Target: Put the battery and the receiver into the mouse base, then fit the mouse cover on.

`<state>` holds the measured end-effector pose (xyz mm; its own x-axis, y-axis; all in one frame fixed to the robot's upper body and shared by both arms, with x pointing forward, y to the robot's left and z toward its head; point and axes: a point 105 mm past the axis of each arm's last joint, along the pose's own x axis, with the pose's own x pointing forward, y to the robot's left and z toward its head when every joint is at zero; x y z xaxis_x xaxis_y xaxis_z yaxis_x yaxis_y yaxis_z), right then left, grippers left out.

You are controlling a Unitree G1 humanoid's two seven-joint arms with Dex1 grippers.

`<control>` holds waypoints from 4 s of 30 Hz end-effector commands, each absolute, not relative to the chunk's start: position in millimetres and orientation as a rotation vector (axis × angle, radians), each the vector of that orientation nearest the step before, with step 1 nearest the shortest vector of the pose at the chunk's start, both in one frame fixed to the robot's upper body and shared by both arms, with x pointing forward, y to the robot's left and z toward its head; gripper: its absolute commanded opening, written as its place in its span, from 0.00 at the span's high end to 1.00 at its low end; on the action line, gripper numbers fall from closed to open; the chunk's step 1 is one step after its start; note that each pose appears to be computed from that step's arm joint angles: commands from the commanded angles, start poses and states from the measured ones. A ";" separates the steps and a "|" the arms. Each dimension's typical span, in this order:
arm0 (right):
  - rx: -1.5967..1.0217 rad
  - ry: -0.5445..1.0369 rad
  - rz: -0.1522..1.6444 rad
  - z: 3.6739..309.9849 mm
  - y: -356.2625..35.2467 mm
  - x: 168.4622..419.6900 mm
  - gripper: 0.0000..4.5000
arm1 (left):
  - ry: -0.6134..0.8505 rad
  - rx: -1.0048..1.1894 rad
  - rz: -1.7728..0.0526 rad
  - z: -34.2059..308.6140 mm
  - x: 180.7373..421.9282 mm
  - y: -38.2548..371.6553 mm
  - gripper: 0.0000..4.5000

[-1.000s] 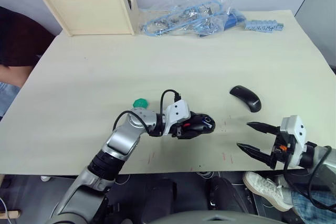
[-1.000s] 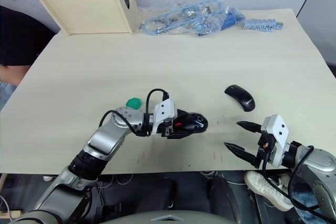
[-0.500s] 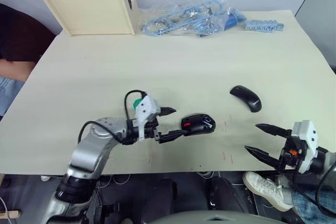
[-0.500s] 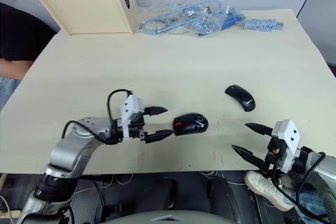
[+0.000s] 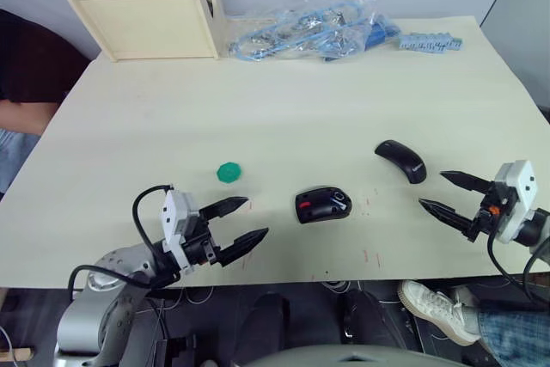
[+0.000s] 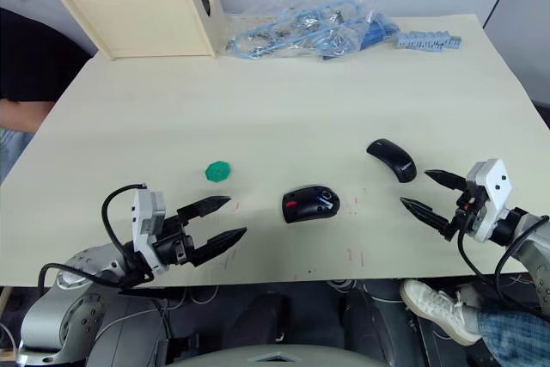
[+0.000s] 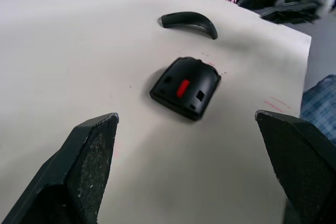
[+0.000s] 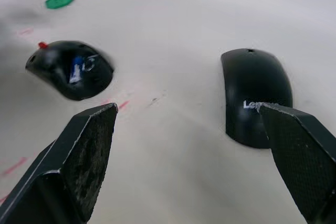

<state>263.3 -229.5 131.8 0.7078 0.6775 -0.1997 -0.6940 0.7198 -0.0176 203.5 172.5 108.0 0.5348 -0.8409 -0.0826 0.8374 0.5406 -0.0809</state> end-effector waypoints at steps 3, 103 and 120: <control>-0.133 0.237 0.671 142.1 -236.9 288.7 0.00 | 0.019 -0.075 -1.048 121.9 187.0 188.2 0.02; -0.154 0.318 0.638 111.0 -224.5 340.9 0.00 | -0.060 -0.047 -1.102 92.9 179.7 202.7 0.02; -0.141 0.316 0.631 115.8 -227.0 341.8 0.00 | -0.058 -0.055 -1.105 91.7 179.8 200.9 0.02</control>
<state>339.6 -223.8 97.0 0.7395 0.5572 -0.3777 -0.6018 0.7987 -0.0001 180.2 199.7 88.7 0.4482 -0.8914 0.0677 0.8940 0.4466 -0.0370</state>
